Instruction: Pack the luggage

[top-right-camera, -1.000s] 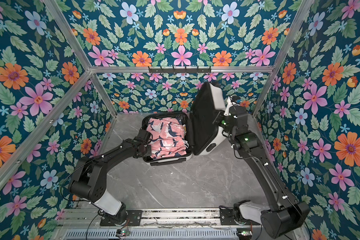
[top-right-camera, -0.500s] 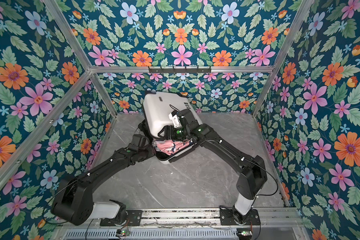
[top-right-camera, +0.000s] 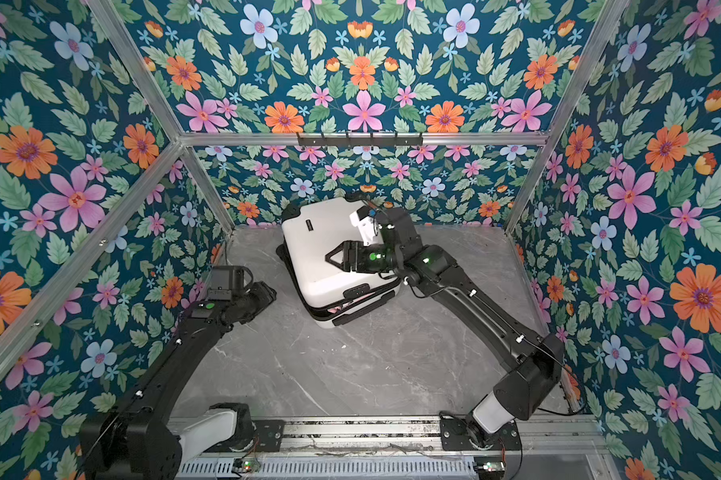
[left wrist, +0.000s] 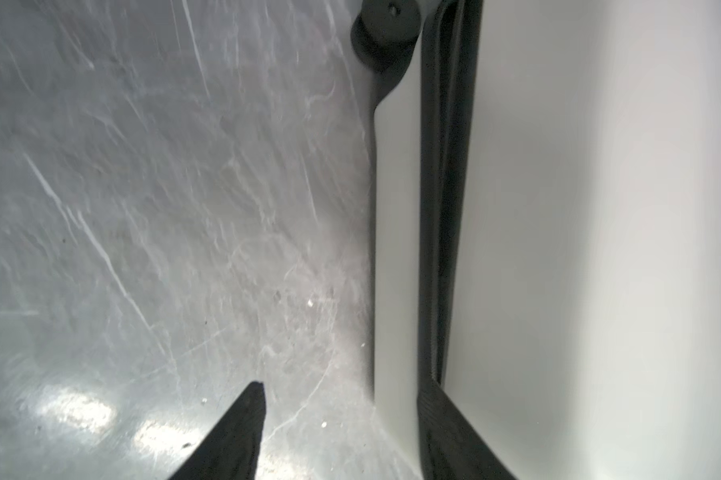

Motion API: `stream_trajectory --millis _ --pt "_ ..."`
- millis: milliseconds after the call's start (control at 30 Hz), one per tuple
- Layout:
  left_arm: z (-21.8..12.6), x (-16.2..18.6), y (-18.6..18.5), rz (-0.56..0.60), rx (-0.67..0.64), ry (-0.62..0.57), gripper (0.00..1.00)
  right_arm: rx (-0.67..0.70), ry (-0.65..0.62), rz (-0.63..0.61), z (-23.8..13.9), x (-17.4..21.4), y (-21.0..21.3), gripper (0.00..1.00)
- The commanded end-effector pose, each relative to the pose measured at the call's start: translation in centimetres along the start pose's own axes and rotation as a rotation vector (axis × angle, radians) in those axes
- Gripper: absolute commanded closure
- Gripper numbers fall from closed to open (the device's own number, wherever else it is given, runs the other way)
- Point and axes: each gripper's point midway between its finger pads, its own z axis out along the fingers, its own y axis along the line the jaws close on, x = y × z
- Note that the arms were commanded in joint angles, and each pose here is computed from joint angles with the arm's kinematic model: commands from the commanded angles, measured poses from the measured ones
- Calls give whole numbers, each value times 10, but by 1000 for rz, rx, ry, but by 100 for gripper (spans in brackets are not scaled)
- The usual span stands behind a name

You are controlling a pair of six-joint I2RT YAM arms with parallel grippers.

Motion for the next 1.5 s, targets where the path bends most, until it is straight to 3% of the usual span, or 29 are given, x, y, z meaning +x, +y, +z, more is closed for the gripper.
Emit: stream_trajectory --millis 0,133,233,433,667,833,1067,1267,1467 --pt "6 -26 -27 -11 133 23 37 252 -22 176 -14 -8 -81 37" --pt "31 -83 -65 -31 249 -6 36 377 -50 334 -28 -9 -154 31" --pt "64 -129 -74 -66 300 -57 35 388 -53 437 -30 -2 -188 26" --pt "111 -195 -92 -28 435 -209 33 369 11 534 -16 28 -209 24" --pt "149 -222 -112 -7 604 -286 33 390 12 632 -21 59 -224 23" --pt "179 -214 -120 -38 744 -229 36 440 -15 706 -29 71 -242 26" --pt "152 -197 -147 -48 1021 -174 38 461 -63 790 -29 72 -272 27" --pt "115 -140 -172 -10 1131 -55 40 465 -65 774 -37 64 -279 27" --pt "81 -55 -210 30 1167 76 41 456 -87 764 -67 58 -279 28"
